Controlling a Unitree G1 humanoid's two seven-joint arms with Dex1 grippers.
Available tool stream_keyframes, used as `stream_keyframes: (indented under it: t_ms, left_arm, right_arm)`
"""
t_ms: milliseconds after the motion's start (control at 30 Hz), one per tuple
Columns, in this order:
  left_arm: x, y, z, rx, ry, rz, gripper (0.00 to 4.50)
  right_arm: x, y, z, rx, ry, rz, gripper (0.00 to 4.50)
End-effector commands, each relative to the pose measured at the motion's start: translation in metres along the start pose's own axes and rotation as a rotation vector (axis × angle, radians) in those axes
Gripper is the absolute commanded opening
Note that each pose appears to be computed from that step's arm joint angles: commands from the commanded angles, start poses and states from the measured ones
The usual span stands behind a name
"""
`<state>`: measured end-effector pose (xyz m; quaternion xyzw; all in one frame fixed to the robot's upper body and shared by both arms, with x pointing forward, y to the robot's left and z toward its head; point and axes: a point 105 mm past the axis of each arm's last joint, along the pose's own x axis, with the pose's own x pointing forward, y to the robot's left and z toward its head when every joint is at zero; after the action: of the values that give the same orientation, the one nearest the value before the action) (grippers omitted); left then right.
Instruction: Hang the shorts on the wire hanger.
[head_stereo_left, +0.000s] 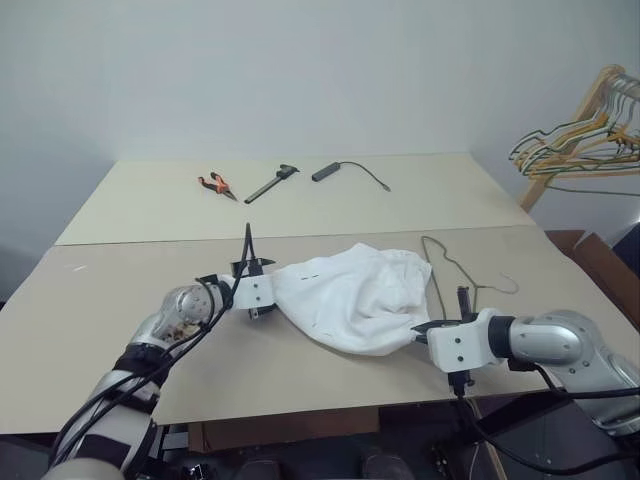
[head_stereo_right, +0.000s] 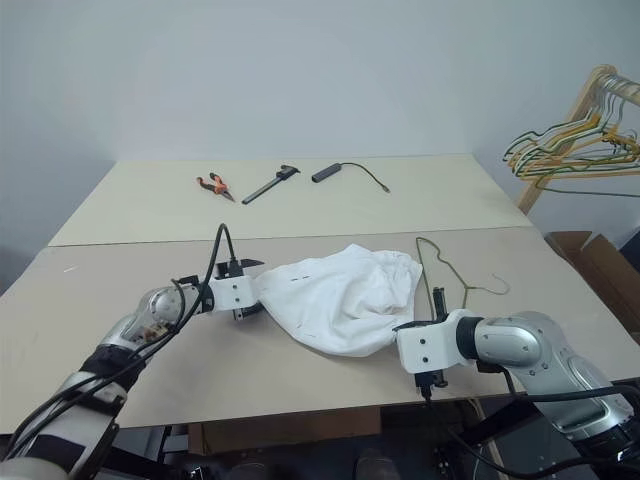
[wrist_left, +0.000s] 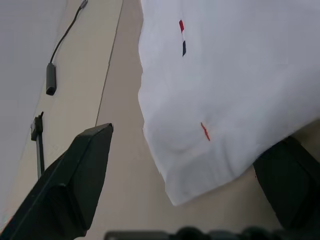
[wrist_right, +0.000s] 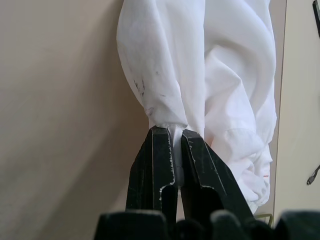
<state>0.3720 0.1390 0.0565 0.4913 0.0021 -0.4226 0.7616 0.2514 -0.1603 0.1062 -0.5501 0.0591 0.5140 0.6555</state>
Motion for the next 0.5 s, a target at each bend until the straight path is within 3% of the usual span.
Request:
stream_keyframes:
  t_ms: [33, 100, 233, 400, 500]
  left_arm:
    - [0.014, -0.006, 0.001, 0.052, 0.002, -0.035, 3.65]
    - [0.019, -0.003, 0.002, 0.064, 0.002, -0.032, 2.84]
    - [0.024, 0.006, 0.006, 0.087, -0.012, -0.001, 1.74]
    - [0.011, 0.017, 0.004, 0.107, -0.029, 0.028, 0.08]
    - [-0.013, 0.024, -0.001, 0.124, -0.044, 0.027, 0.03]
  right_arm:
    - [-0.009, -0.015, 0.007, -0.037, -0.005, -0.068, 0.0]
    - [-0.009, -0.015, 0.007, -0.037, -0.003, -0.072, 0.0]
    - [-0.01, -0.015, 0.007, -0.035, 0.0, -0.076, 0.0]
    - [-0.011, -0.015, 0.005, -0.027, 0.006, -0.083, 0.0]
    - [-0.01, -0.017, -0.001, -0.003, 0.011, -0.089, 0.0]
